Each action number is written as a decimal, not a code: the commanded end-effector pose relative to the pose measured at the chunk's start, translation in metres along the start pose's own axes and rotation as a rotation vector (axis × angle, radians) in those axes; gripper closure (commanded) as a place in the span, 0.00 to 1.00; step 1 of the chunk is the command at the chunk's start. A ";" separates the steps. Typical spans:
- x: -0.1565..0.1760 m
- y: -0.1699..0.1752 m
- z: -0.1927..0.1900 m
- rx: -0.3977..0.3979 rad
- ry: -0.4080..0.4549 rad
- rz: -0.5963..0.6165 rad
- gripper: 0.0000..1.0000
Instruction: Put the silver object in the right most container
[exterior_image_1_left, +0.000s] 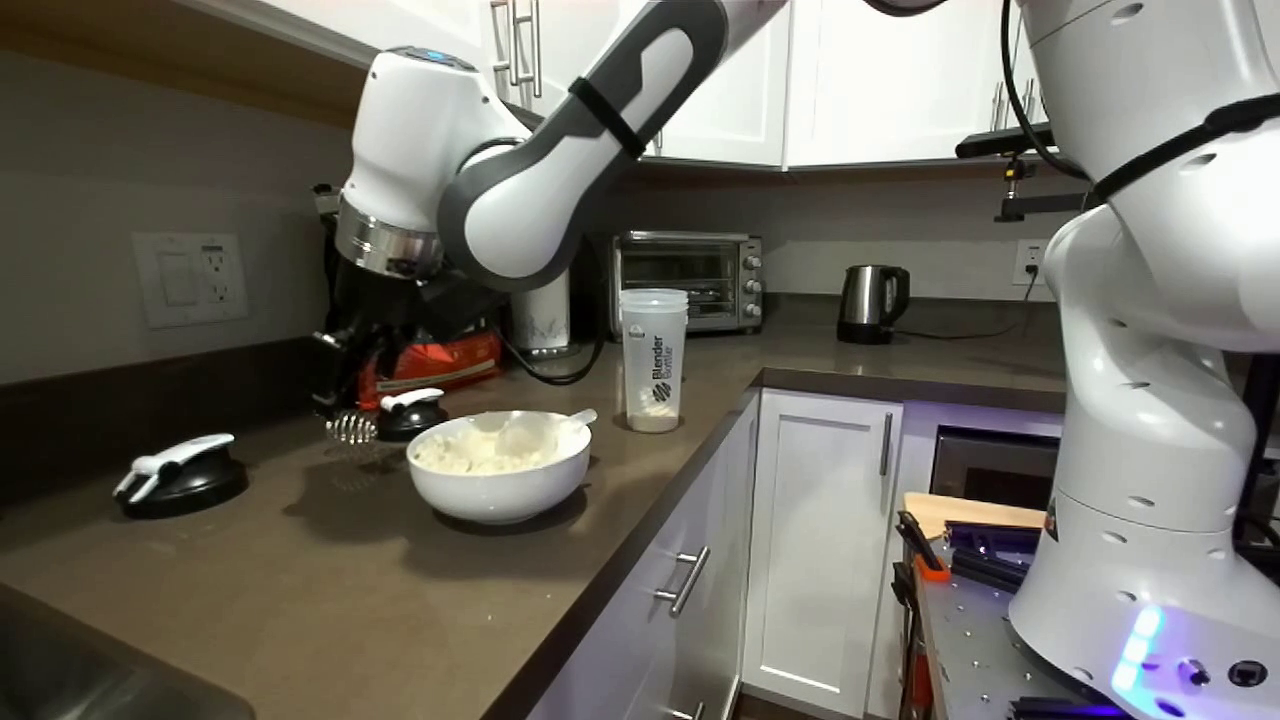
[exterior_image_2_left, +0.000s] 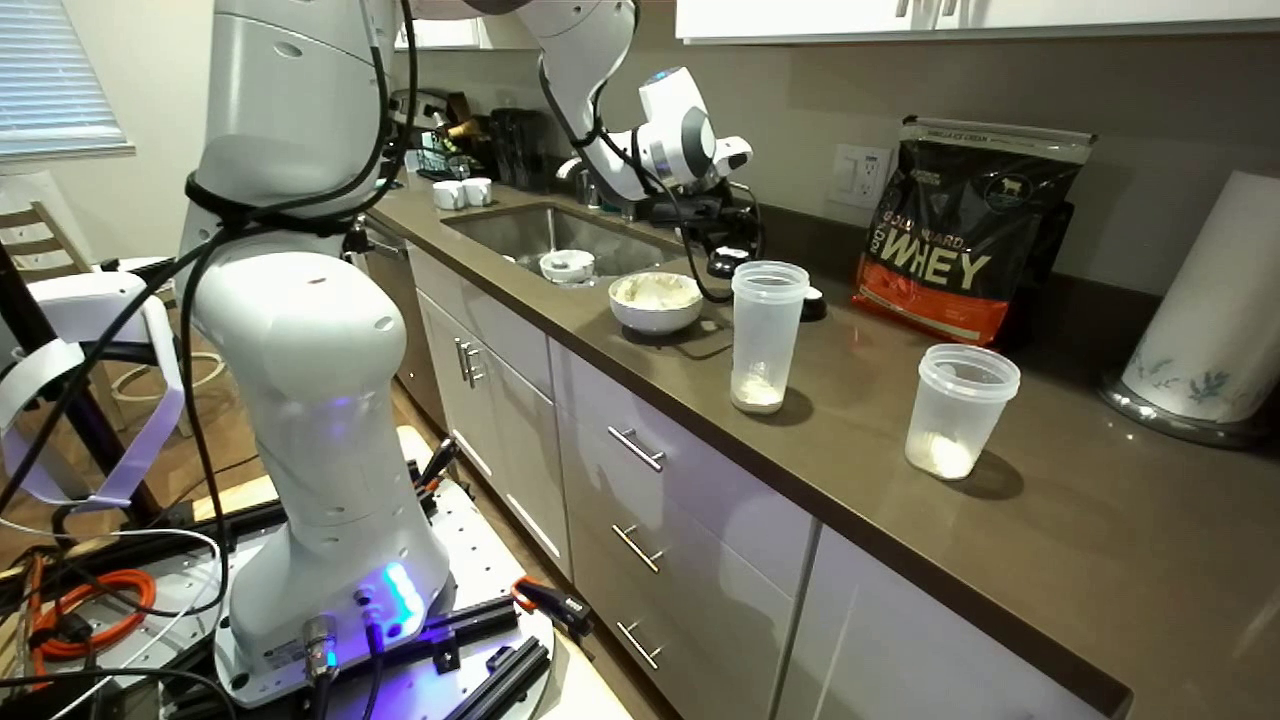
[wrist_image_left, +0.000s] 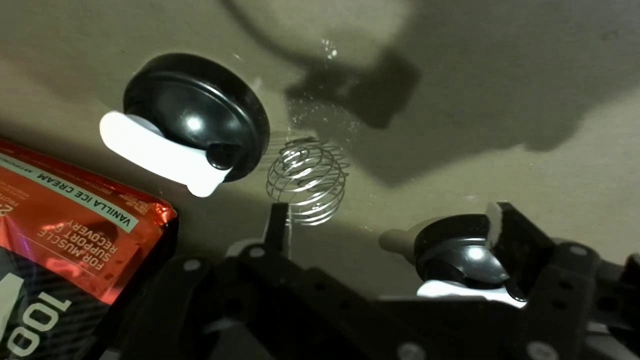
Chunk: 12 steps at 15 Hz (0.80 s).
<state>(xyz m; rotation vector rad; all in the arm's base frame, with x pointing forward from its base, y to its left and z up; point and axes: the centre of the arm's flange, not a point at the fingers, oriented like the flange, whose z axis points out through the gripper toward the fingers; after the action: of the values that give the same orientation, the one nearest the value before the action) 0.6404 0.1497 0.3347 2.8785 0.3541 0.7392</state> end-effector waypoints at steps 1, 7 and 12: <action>0.000 0.000 0.000 0.000 0.000 0.000 0.00; 0.014 0.011 0.018 -0.108 0.039 -0.070 0.00; 0.044 0.021 0.035 -0.175 0.091 -0.107 0.00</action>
<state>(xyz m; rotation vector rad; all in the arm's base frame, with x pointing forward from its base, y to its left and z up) 0.6725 0.1325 0.3335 2.7030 0.4306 0.7847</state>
